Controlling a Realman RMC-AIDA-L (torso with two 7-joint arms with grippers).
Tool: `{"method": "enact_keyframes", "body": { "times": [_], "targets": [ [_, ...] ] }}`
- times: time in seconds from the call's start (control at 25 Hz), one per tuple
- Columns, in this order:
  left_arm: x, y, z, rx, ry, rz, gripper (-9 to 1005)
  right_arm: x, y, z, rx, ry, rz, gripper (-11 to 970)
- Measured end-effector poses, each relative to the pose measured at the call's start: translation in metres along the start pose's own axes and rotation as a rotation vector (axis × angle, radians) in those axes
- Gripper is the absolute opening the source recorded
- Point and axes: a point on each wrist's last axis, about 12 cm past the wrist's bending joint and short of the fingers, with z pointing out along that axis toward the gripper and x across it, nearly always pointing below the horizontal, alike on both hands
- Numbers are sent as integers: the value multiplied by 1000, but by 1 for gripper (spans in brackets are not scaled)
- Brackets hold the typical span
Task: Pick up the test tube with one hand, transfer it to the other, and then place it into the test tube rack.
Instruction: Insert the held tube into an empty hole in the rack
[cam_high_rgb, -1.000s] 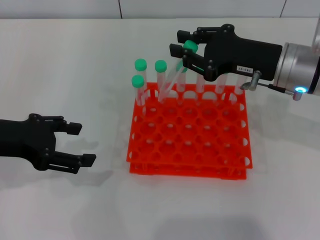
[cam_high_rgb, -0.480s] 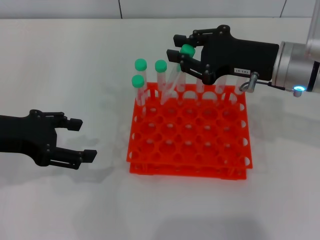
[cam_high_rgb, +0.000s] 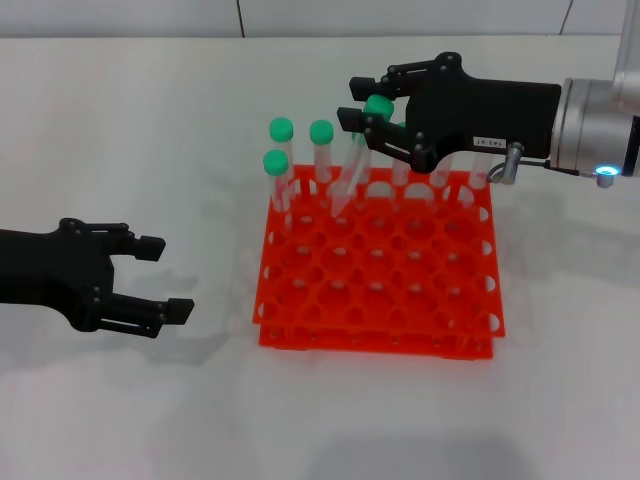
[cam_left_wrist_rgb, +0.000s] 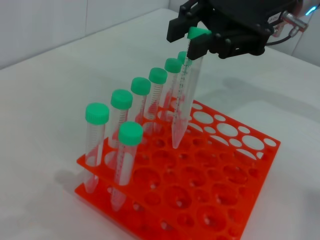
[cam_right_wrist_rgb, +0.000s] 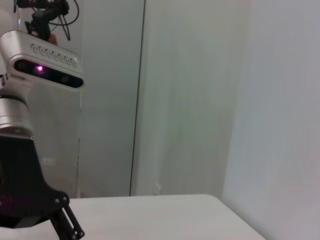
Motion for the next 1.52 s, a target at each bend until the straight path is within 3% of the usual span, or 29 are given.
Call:
{"method": "enact_keyframes", "body": {
  "times": [0.64, 1.52],
  "targets": [
    [-1, 2, 4, 16, 4, -4, 893, -11, -1, 4, -24, 43, -63, 281],
    [-3, 3, 4, 16, 5, -1, 894, -20, -3, 11, -38, 82, -71, 281]
  ]
}}
